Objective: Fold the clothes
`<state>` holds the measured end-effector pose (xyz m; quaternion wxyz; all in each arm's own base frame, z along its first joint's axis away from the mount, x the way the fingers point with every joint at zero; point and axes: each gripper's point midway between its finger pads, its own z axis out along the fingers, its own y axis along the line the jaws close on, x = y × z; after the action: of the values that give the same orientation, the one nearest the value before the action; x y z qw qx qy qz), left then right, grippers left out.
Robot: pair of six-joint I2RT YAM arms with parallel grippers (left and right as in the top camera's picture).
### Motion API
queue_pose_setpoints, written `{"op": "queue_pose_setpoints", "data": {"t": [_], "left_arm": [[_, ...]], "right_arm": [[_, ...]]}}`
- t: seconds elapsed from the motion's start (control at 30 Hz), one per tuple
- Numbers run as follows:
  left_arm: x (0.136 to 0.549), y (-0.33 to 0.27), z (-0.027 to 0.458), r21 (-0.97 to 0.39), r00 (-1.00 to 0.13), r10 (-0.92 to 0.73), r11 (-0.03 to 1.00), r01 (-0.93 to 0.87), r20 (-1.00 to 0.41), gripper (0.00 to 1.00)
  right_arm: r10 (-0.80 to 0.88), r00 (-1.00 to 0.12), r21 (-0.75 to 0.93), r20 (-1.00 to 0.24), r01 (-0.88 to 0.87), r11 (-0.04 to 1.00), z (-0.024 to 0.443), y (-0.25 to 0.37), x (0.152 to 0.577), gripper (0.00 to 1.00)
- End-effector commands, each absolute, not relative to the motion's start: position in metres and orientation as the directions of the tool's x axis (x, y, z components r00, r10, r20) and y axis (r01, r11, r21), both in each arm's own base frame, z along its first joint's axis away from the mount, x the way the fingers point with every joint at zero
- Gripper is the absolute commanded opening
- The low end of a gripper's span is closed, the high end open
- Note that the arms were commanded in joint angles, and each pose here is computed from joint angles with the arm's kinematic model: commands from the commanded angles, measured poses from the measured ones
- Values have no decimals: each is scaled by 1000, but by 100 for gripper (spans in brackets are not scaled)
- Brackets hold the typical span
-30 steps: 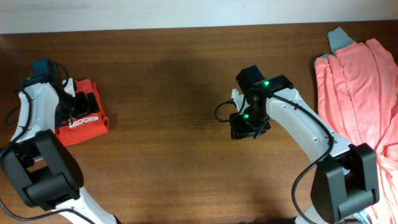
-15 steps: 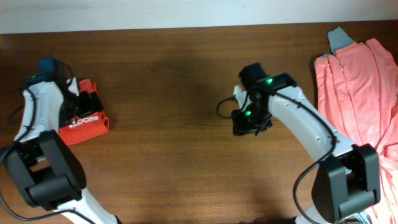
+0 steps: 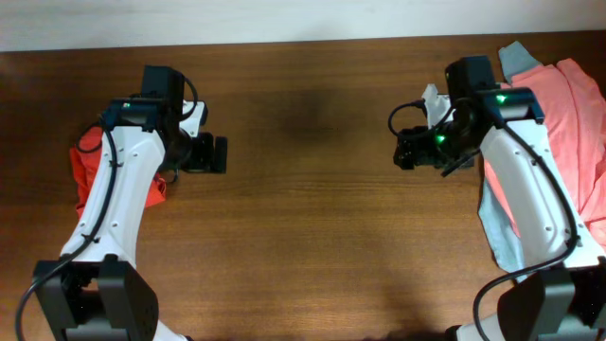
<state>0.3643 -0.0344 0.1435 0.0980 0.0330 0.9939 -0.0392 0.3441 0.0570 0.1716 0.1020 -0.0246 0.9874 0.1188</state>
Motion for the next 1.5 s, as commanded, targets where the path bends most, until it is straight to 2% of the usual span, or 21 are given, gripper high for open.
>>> {"op": "queue_pose_setpoints", "data": {"t": [0.0,0.2,0.27,0.33,0.47,0.53,0.73,1.47], "left_arm": [[356,-44,155,-125,-975,71,987,99,-208,99],[341,-45,199,-118,-932,72,986,121,-355,99],[325,-44,209,-113,-898,69,985,131,-434,99],[309,-43,210,-115,-872,57,985,128,-486,99],[279,-41,213,-105,-802,52,984,142,-595,99],[266,-40,217,-99,-753,49,984,150,-656,99],[240,-38,235,-81,-619,40,983,167,-785,99],[238,-38,236,-81,-618,40,983,167,-785,99]], "right_arm": [[-8,-959,199,-282,-67,978,197,46,341,86],[39,-904,135,-425,-21,991,241,30,319,88],[40,-871,136,-490,-31,990,252,30,307,95],[41,-843,136,-537,-38,990,254,30,297,99],[48,-775,136,-630,-49,990,254,29,274,98],[100,-733,138,-673,9,990,250,21,259,99],[136,-664,150,-736,37,988,238,15,211,99],[138,-654,150,-744,37,988,241,14,205,99]]}}
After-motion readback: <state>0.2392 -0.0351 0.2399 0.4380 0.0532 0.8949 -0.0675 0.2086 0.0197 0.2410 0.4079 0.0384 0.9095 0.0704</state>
